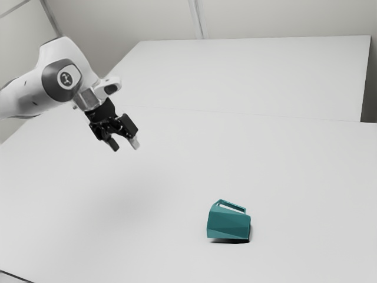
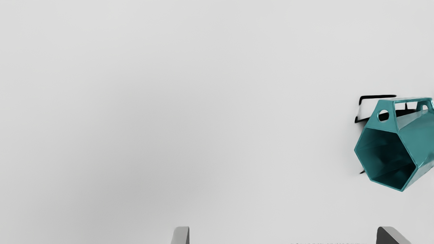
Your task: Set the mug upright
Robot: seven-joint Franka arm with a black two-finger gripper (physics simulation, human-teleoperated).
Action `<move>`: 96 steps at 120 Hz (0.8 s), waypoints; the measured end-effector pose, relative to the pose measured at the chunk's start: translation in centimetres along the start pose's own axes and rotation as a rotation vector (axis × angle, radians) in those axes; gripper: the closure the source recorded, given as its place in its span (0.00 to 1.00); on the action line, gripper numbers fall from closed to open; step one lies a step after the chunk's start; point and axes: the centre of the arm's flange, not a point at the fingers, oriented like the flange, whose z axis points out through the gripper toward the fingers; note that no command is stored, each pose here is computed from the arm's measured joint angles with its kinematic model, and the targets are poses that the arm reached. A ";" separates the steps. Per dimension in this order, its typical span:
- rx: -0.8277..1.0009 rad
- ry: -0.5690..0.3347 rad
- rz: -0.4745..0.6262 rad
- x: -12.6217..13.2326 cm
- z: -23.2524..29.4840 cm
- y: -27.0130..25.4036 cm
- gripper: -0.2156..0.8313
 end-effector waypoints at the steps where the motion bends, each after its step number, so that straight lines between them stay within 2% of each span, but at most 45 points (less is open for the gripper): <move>1: -0.009 -0.003 -0.004 -0.1 0.3 0.0 0.21; 20: -0.141 -0.049 -0.055 -0.5 5.0 1.1 0.21; 50: -0.242 -0.100 -0.072 -1.2 10.7 4.5 0.21; 96: -0.263 -0.114 -0.004 -0.6 16.7 7.6 0.21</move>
